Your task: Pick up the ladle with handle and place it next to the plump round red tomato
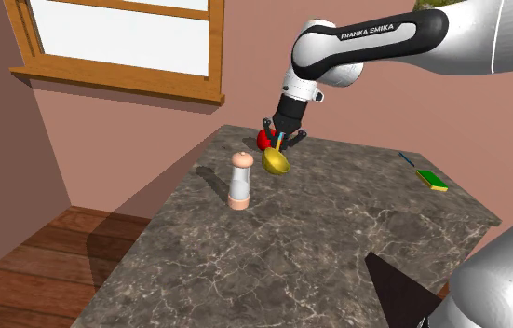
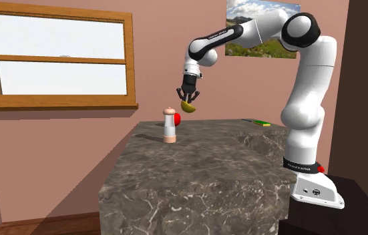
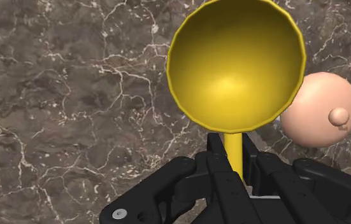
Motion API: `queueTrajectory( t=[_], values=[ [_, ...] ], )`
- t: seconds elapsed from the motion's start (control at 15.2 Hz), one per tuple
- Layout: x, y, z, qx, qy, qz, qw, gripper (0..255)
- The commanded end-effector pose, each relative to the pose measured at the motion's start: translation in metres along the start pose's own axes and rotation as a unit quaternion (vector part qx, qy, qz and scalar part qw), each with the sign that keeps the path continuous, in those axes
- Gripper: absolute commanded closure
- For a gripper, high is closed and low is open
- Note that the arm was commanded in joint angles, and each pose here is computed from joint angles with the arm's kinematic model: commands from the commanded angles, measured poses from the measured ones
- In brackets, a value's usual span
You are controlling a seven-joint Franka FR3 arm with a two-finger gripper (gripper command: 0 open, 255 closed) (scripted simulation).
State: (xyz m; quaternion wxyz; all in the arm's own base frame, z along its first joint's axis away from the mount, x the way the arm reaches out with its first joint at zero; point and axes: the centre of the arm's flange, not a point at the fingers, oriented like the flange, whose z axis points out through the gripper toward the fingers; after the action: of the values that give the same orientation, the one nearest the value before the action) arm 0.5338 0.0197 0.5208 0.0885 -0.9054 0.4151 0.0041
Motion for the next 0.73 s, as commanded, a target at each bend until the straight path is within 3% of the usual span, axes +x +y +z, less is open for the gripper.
queueTrajectory(
  t=[0.0, 0.66],
  values=[
    [0.019, 0.015, -0.001, 0.000, 0.000, -0.001, 1.0000, 255],
    [0.129, 0.084, -0.021, 0.000, 0.000, -0.001, 1.0000, 255]
  ],
)
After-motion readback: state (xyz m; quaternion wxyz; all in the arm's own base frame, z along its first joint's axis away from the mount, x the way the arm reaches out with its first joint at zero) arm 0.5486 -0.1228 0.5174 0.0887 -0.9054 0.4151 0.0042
